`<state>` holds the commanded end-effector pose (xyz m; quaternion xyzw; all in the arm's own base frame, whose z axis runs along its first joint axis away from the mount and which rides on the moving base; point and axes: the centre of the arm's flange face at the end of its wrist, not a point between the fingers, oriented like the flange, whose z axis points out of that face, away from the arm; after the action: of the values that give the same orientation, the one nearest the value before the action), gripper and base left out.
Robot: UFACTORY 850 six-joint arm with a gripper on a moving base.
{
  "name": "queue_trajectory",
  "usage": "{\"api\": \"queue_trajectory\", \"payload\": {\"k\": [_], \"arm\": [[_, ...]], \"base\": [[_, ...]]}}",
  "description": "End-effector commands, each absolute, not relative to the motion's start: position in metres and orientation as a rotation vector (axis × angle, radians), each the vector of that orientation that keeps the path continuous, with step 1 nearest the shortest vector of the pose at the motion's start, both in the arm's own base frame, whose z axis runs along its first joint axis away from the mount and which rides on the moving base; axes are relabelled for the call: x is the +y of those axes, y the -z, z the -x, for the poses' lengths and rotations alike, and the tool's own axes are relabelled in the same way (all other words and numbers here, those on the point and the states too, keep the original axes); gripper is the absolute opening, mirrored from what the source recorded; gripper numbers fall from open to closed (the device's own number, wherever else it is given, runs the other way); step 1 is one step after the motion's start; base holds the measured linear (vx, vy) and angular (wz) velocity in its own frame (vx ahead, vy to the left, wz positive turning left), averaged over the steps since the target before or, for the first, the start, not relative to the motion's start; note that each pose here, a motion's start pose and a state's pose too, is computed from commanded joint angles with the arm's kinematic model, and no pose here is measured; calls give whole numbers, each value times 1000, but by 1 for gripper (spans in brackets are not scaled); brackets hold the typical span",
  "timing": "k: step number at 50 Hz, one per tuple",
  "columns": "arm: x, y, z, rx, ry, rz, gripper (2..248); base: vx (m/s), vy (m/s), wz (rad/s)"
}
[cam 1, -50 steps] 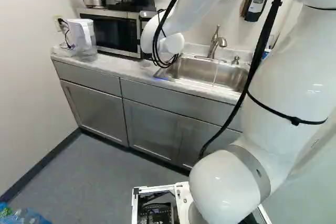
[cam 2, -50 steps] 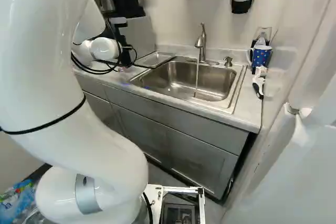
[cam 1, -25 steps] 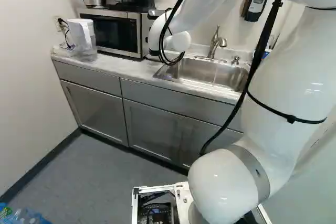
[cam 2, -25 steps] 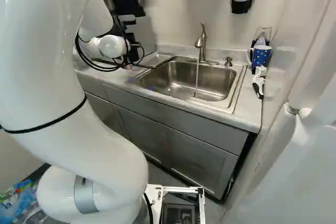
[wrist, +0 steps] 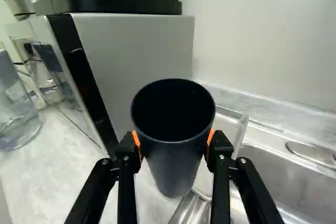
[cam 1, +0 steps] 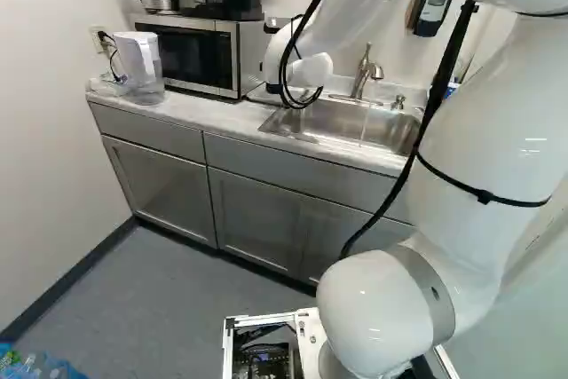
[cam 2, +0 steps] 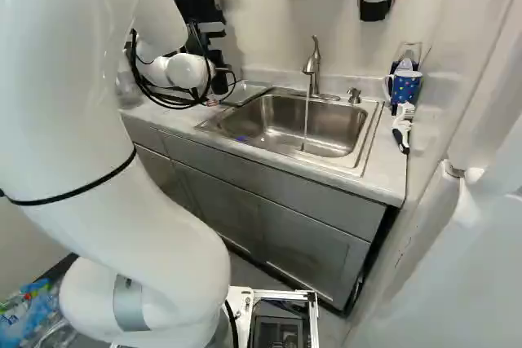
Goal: Rinse the cup and place it in the tray
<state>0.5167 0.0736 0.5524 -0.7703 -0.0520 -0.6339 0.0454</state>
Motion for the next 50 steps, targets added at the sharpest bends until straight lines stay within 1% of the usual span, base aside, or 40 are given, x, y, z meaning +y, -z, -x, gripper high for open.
{"api": "queue_trajectory", "payload": {"k": [50], "arm": [[-2, -552, -512, 12, 1996, 2427, 126]], "base": [[0, 0, 0]]}}
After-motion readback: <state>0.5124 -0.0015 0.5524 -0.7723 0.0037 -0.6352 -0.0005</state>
